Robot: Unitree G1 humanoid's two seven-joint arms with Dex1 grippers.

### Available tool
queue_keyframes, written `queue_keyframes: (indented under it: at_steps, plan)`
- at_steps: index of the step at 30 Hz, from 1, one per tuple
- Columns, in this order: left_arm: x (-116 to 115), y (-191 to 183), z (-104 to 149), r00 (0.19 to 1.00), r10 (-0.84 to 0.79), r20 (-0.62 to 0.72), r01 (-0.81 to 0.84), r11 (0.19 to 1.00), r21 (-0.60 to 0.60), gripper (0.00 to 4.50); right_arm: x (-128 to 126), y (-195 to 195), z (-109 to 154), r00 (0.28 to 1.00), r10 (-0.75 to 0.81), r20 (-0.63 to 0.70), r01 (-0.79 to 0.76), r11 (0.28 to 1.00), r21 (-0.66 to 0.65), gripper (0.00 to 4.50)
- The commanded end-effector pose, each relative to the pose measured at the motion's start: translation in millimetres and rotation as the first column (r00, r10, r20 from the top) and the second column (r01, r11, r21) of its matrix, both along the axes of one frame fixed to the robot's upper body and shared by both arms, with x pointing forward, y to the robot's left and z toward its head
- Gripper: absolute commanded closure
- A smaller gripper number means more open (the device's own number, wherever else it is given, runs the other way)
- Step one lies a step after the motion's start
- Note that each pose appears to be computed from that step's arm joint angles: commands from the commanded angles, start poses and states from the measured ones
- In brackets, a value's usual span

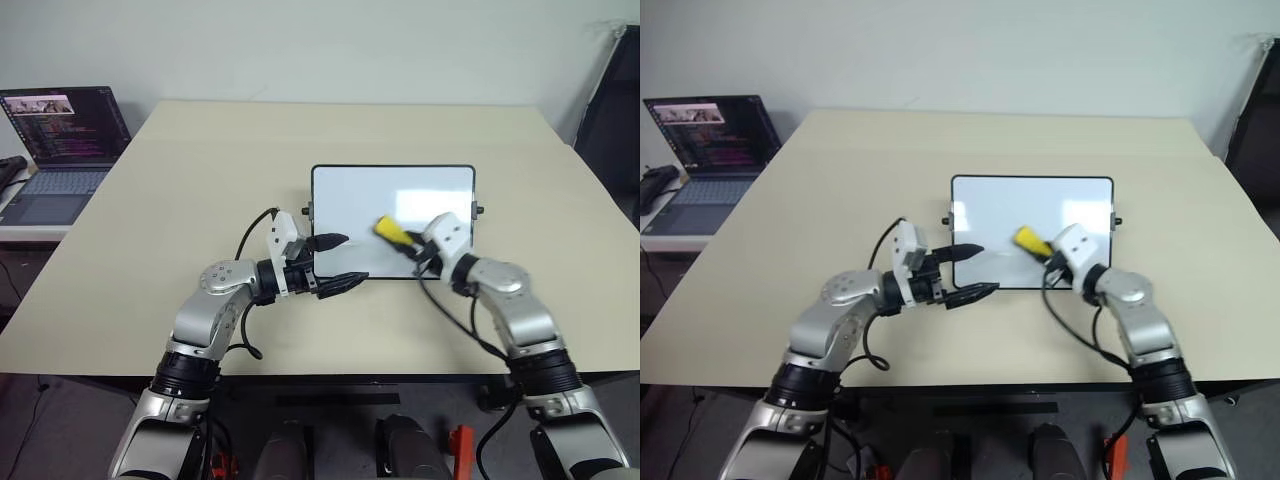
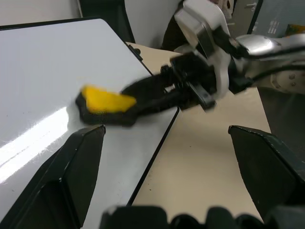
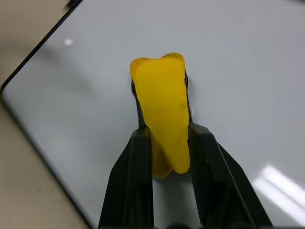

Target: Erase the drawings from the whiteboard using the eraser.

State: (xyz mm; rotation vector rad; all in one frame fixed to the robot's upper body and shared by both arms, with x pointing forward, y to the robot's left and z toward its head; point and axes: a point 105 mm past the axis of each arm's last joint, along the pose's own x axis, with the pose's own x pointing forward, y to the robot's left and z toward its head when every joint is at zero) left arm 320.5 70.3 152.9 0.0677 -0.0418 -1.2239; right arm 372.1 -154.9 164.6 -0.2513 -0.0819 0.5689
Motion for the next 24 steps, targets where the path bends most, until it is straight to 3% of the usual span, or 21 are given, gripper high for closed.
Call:
queue_keyframes:
  at_steps: [1,3,7,14,24]
  plan:
    - [0.2,-2.8,11.8,0.999,-0.021,0.044,0.022,1.000,-0.019,0.00,-15.7,-35.5,67.3,0.982,-0.070,0.176,0.038,0.982,0.183,3.82]
    - [0.5,-3.9,11.3,0.999,-0.028,0.041,0.029,0.999,-0.020,0.00,-21.9,-56.6,67.4,0.977,-0.122,0.173,0.095,0.983,0.158,3.82]
    - [1.6,-8.3,8.1,0.998,-0.050,0.035,0.051,0.999,-0.011,0.00,-25.3,-83.2,40.1,0.973,-0.204,0.112,0.200,0.979,0.048,3.82]
    - [-0.4,-14.9,8.3,0.995,-0.090,0.042,0.089,0.996,0.008,0.00,-25.6,-74.5,-5.2,0.978,-0.206,0.043,0.206,0.979,0.006,3.82]
    - [-4.4,-12.2,5.3,0.996,-0.088,0.029,0.088,0.996,0.010,0.00,-18.5,-67.4,-35.7,0.983,-0.185,-0.006,0.183,0.979,-0.091,3.82]
